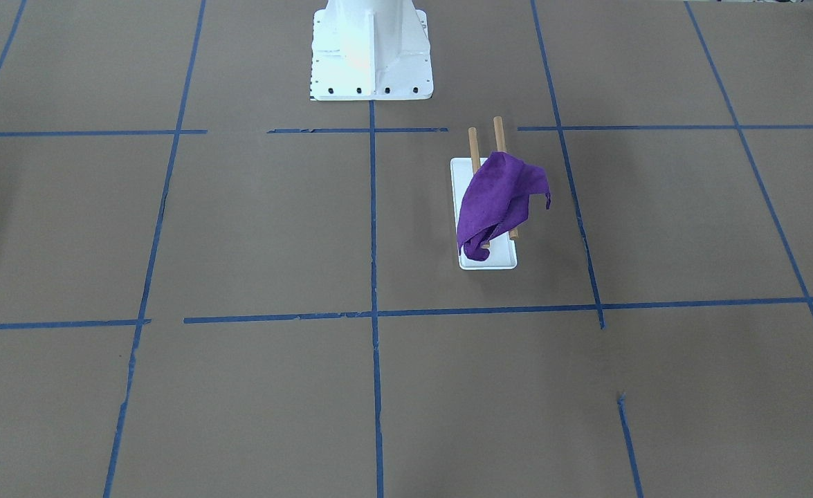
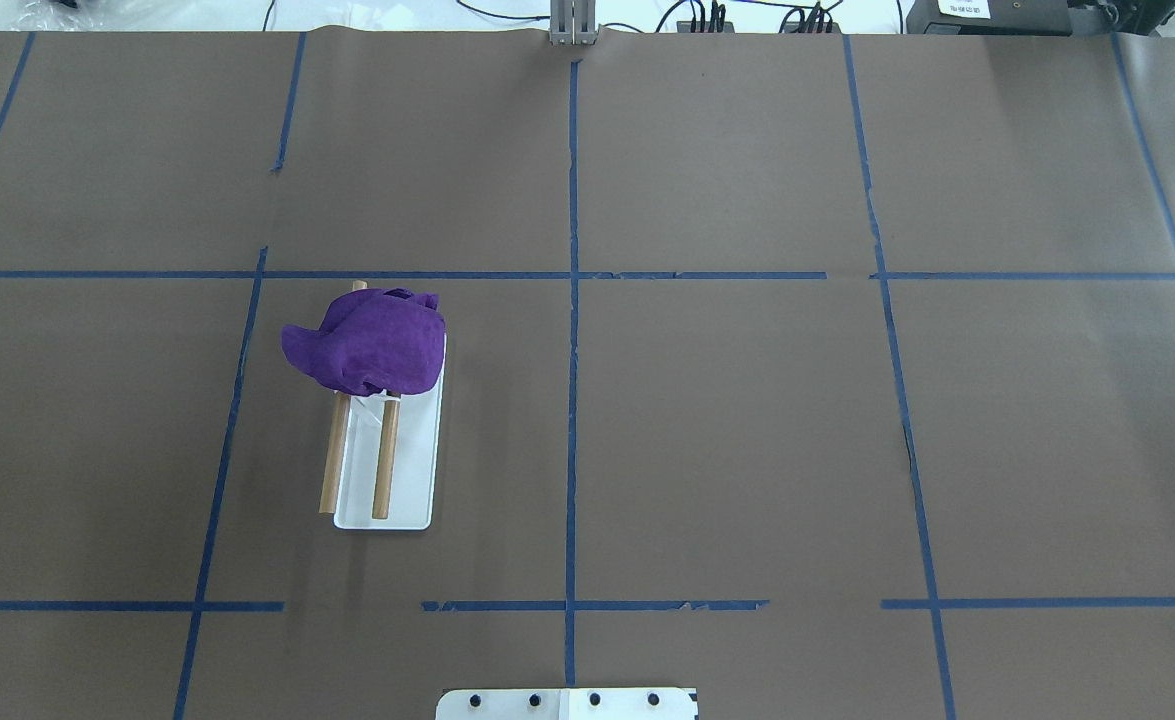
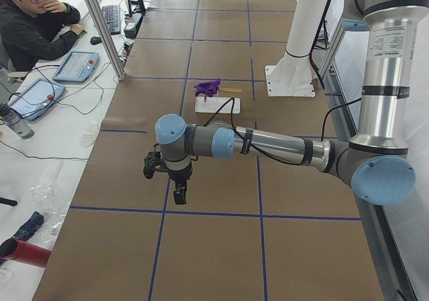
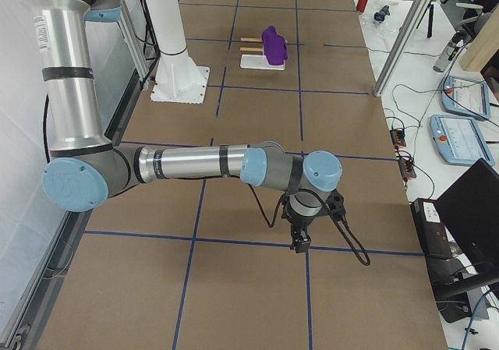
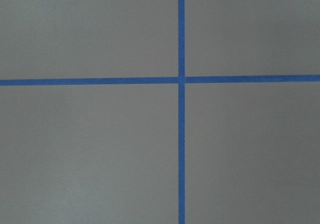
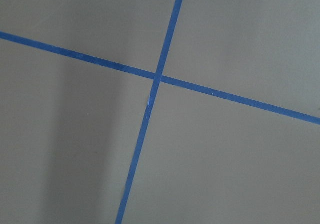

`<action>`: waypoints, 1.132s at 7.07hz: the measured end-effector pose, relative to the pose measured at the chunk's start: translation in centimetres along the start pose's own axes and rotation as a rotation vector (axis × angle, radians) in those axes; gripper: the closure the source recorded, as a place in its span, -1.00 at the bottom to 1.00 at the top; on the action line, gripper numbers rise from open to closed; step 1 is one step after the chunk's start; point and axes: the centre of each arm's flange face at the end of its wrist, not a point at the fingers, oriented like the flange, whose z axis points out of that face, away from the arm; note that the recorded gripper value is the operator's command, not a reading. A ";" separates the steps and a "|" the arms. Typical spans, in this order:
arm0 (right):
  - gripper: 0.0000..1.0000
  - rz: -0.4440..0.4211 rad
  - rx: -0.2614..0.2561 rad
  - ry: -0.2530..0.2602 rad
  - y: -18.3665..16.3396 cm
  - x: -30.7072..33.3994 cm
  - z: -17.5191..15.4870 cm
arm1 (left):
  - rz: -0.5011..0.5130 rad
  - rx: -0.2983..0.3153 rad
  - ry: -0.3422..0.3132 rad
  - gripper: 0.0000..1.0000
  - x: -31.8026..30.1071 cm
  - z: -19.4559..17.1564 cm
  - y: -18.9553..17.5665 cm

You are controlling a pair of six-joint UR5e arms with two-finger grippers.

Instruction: Hang towel on rack

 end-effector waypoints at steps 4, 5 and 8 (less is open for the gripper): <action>-1.00 0.070 0.036 0.015 -0.1 -0.2 -0.3 | 0.023 0.033 0.003 -1.00 -0.2 -1.2 0.2; -1.00 0.082 0.054 0.020 -0.2 -0.2 -0.3 | 0.020 0.030 0.003 -1.00 -0.7 -1.1 0.7; -1.00 0.088 0.067 0.023 -0.3 -0.2 -0.2 | 0.028 0.043 0.000 -1.00 0.0 -1.7 0.8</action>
